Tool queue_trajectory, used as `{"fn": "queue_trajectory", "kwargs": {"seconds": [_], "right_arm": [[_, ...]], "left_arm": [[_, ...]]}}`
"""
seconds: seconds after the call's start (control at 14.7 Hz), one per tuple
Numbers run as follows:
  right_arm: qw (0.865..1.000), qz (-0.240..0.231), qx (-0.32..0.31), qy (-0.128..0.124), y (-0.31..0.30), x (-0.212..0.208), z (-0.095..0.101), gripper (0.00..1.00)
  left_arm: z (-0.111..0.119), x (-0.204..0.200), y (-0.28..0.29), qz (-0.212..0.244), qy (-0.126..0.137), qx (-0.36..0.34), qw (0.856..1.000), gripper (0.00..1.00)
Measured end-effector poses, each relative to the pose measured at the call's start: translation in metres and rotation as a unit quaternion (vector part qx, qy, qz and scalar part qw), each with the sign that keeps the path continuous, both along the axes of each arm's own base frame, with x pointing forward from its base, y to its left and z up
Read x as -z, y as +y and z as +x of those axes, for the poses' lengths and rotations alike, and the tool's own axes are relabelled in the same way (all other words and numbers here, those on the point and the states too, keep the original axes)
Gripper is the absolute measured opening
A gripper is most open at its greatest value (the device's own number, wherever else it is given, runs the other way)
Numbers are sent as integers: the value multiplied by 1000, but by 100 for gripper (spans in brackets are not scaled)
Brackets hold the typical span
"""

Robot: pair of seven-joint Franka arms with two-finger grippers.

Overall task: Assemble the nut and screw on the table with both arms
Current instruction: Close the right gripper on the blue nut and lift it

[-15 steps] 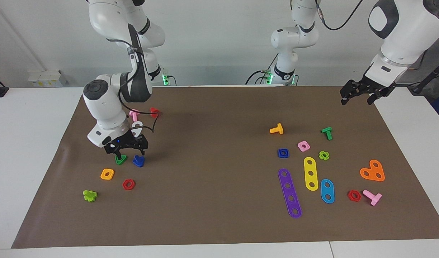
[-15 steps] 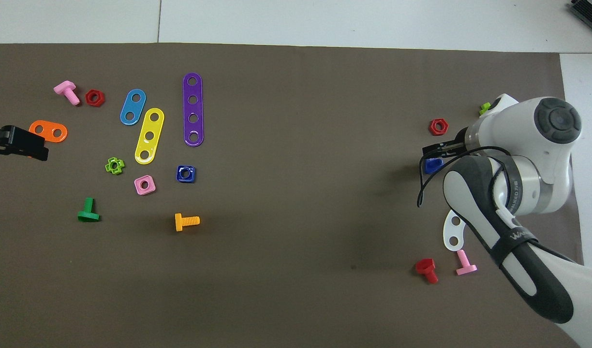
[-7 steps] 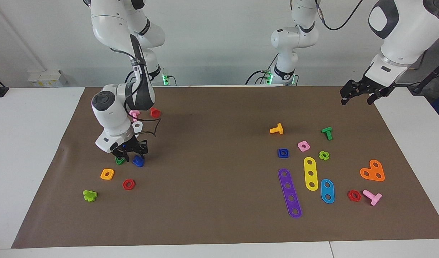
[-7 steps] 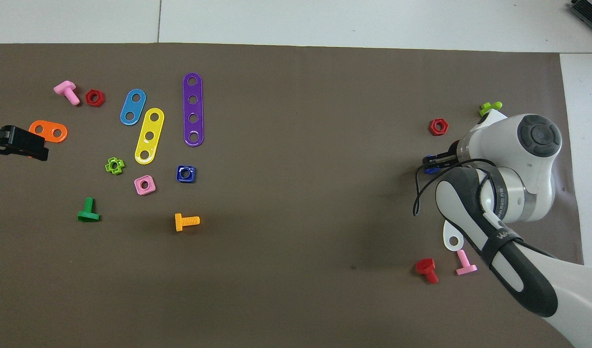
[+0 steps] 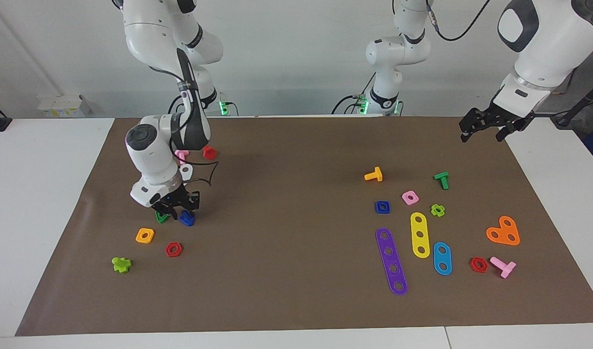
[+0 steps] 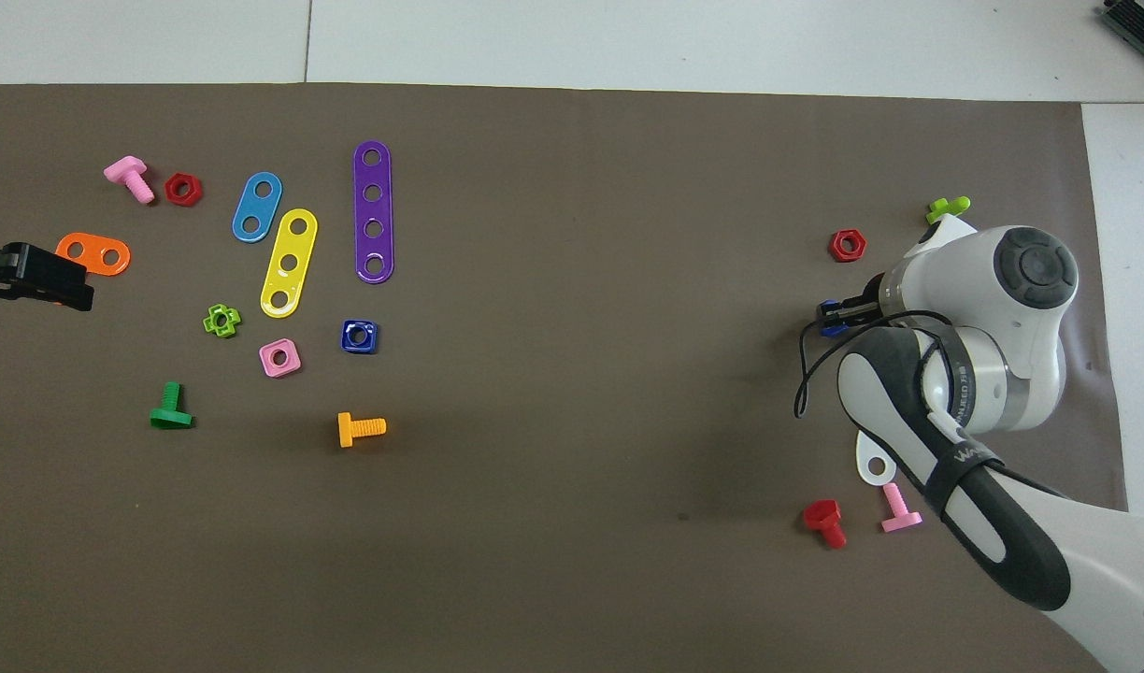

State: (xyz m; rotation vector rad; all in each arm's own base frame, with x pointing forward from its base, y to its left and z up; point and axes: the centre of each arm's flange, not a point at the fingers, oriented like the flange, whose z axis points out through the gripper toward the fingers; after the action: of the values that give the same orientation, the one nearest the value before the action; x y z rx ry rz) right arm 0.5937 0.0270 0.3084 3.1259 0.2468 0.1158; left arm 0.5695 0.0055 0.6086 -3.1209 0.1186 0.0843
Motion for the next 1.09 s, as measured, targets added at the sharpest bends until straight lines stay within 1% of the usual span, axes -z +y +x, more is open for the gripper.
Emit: {"fn": "queue_trajectory", "kwargs": {"seconds": [0.07, 0.14, 0.2, 0.27, 0.34, 0.41, 0.48, 0.54, 0.75, 0.88, 0.95, 1.09], "right_arm": [[1000, 0, 0, 1, 0, 1, 0, 51], [1000, 0, 0, 1, 0, 1, 0, 47], [1000, 0, 0, 1, 0, 1, 0, 46], [1000, 0, 0, 1, 0, 1, 0, 41], [1000, 0, 0, 1, 0, 1, 0, 41], [1000, 0, 0, 1, 0, 1, 0, 33], [1000, 0, 0, 1, 0, 2, 0, 22], [1000, 1, 1, 1, 0, 1, 0, 19], [1000, 2, 6, -1, 0, 0, 1, 19], [1000, 5, 22, -10, 3, -12, 6, 19], [999, 9, 36, -13, 10, -25, 10, 19], [998, 20, 67, -8, 40, -64, 15, 19]], "left_arm": [[0, 0, 0, 0, 0, 0, 1000, 100], [0, 0, 0, 0, 0, 0, 1000, 100], [0, 0, 0, 0, 0, 0, 1000, 100], [0, 0, 0, 0, 0, 0, 1000, 100], [0, 0, 0, 0, 0, 0, 1000, 100], [0, 0, 0, 0, 0, 0, 1000, 100], [0, 0, 0, 0, 0, 0, 1000, 100], [0, 0, 0, 0, 0, 0, 1000, 100], [0, 0, 0, 0, 0, 0, 1000, 100], [0, 0, 0, 0, 0, 0, 1000, 100], [0, 0, 0, 0, 0, 0, 1000, 100], [0, 0, 0, 0, 0, 0, 1000, 100]]}}
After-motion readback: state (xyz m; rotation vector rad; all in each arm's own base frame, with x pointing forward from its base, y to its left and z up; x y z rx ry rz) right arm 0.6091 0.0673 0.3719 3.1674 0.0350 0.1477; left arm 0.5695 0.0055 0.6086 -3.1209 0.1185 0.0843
